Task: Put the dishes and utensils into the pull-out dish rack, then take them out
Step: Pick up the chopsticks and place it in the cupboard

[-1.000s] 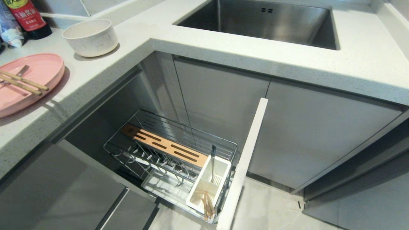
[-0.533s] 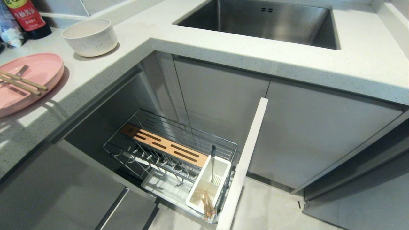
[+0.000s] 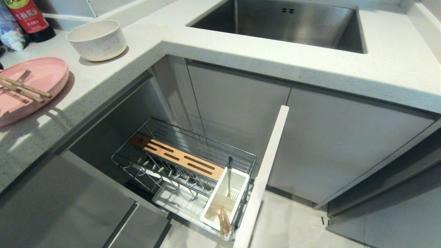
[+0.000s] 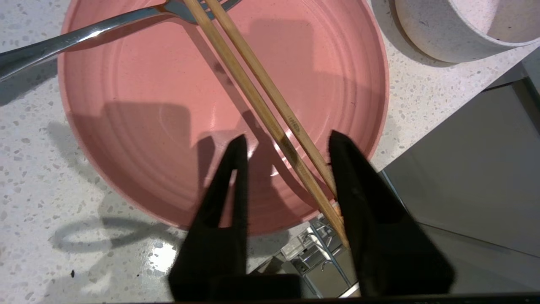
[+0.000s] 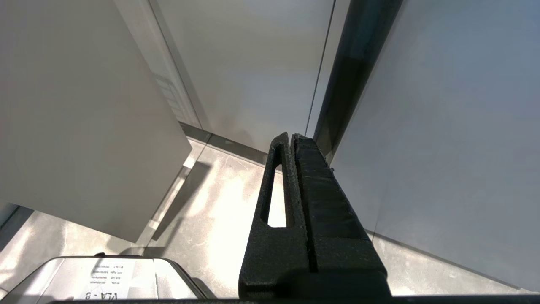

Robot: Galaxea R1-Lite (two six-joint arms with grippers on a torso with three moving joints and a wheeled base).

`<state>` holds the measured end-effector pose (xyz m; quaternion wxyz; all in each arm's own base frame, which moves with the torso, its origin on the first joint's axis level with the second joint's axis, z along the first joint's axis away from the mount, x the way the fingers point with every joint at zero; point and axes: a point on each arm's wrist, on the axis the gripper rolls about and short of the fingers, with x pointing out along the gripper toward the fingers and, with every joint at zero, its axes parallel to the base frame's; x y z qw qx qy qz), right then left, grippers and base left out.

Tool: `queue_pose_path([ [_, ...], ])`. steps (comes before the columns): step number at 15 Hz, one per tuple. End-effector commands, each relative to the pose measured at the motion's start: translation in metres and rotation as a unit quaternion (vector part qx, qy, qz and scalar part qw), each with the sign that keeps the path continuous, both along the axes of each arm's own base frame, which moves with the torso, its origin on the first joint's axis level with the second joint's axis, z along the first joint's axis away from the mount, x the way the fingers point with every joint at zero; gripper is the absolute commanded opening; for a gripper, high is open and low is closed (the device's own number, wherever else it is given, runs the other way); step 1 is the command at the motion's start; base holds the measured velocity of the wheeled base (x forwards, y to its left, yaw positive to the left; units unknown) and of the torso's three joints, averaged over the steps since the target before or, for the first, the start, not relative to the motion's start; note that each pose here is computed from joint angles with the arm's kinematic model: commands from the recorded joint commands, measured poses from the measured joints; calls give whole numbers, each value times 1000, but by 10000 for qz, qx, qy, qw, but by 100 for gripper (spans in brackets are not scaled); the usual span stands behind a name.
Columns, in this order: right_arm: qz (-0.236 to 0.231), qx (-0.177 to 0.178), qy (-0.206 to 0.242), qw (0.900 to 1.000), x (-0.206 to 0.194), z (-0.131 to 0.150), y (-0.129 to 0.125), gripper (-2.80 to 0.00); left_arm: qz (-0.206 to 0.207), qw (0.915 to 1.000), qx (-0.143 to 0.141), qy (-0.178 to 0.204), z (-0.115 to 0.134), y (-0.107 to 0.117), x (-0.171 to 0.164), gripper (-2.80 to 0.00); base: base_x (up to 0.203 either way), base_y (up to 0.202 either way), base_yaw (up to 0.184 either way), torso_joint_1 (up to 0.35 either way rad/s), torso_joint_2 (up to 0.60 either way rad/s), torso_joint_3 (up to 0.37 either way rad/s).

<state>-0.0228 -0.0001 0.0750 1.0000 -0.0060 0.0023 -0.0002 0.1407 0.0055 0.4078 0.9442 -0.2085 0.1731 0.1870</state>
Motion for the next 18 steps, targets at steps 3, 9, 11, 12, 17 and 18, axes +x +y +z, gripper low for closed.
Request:
queue_pose_path([
  [3, 2, -2, -1, 10000, 0, 0, 0, -280, 15, 9999, -10, 154, -4, 0, 10, 0, 0, 0, 0, 0, 0, 0],
  [9, 2, -2, -2, 10000, 0, 0, 0, -280, 200, 9988, -238, 373, -15, -1, 39, 0, 0, 0, 0, 0, 0, 0],
  [11, 2, -2, 0, 10000, 0, 0, 0, -280, 232, 9984, -295, 427, -18, -2, 47, 0, 0, 0, 0, 0, 0, 0],
  [12, 2, -2, -5, 10000, 0, 0, 0, -280, 236, 9982, -311, 454, -19, -2, 50, 0, 0, 0, 0, 0, 0, 0],
  [17, 2, -2, -2, 10000, 0, 0, 0, -280, 275, 9978, -354, 491, -22, -2, 59, 0, 0, 0, 0, 0, 0, 0],
  [18, 2, -2, -1, 10000, 0, 0, 0, -280, 279, 9977, -351, 511, -23, -2, 62, 0, 0, 0, 0, 0, 0, 0],
])
